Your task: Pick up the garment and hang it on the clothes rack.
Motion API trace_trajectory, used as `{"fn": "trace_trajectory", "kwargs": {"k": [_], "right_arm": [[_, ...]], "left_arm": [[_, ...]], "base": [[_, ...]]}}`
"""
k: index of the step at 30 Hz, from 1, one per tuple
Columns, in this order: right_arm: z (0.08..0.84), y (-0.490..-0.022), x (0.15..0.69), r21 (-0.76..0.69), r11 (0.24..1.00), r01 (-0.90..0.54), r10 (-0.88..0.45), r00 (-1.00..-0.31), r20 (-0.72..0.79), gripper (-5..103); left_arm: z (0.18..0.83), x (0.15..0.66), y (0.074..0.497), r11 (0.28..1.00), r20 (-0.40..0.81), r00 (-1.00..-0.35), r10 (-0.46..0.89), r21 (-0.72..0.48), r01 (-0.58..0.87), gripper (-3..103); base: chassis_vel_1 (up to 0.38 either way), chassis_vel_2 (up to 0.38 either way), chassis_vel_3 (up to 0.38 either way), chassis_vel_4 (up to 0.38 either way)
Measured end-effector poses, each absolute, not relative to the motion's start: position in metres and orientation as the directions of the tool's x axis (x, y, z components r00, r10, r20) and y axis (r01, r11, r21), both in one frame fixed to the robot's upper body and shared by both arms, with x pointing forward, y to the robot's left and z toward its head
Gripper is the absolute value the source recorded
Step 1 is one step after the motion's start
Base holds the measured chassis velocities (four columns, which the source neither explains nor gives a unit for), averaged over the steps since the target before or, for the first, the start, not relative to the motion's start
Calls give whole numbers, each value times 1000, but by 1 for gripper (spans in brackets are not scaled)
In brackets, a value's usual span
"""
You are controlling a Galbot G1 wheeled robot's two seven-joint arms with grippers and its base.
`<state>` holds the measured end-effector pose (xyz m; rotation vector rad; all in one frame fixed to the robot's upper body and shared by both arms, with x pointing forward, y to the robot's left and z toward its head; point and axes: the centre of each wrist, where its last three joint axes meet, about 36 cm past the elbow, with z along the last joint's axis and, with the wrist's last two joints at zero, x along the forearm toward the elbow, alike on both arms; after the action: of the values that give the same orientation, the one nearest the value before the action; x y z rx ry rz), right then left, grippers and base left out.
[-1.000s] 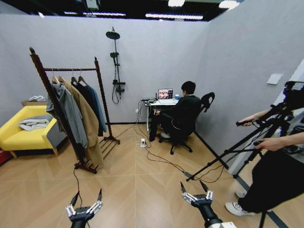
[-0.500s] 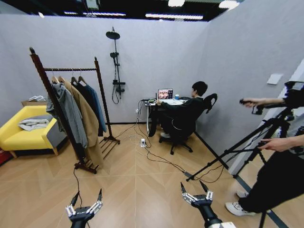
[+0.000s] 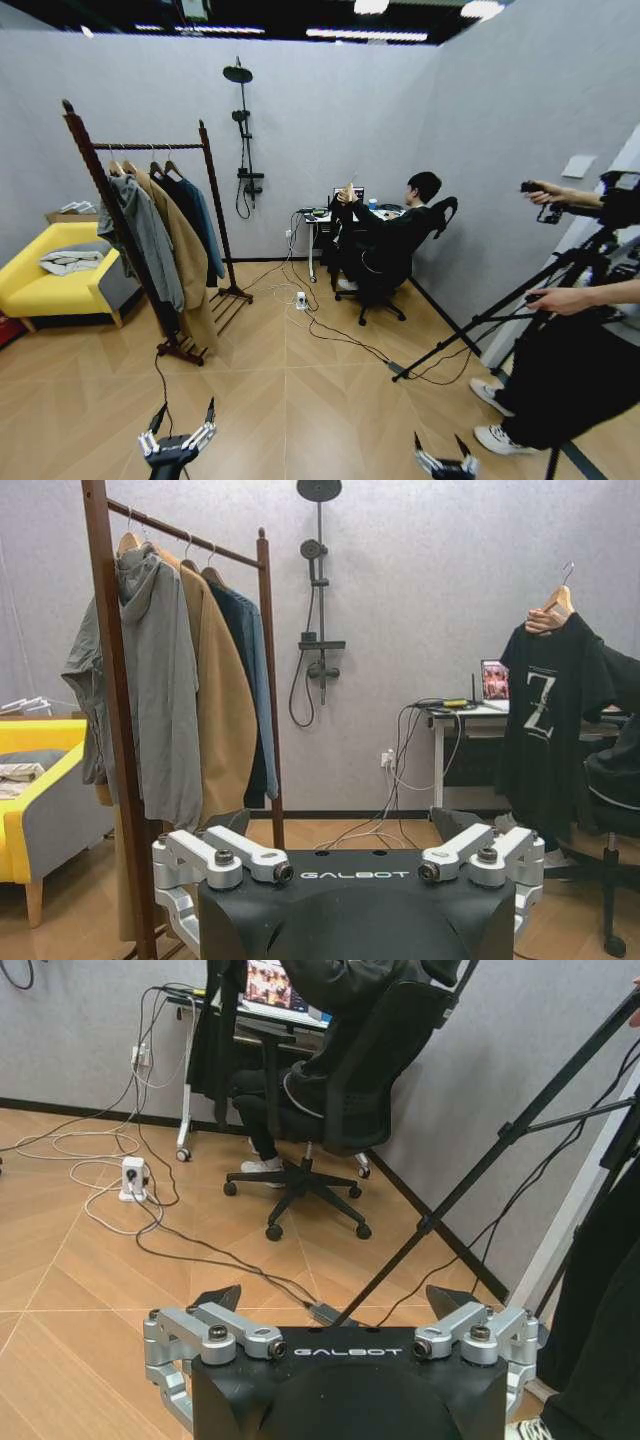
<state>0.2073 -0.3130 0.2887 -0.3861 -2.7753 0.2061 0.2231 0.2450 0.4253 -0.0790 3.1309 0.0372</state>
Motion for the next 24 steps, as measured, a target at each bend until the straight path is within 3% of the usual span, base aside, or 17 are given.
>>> {"fn": "trace_trajectory", "kwargs": {"k": [8, 24], "right_arm": [[291, -315, 209, -185, 951, 247, 293, -908, 299, 100], [458, -326, 258, -50, 965, 256, 260, -959, 108, 100]], "left_arm": [[425, 223, 245, 998, -10, -999, -50, 23, -51, 100], [425, 223, 245, 998, -10, -999, -50, 24, -50, 100]], "base": [[0, 0, 0, 0], [0, 0, 0, 0]]}}
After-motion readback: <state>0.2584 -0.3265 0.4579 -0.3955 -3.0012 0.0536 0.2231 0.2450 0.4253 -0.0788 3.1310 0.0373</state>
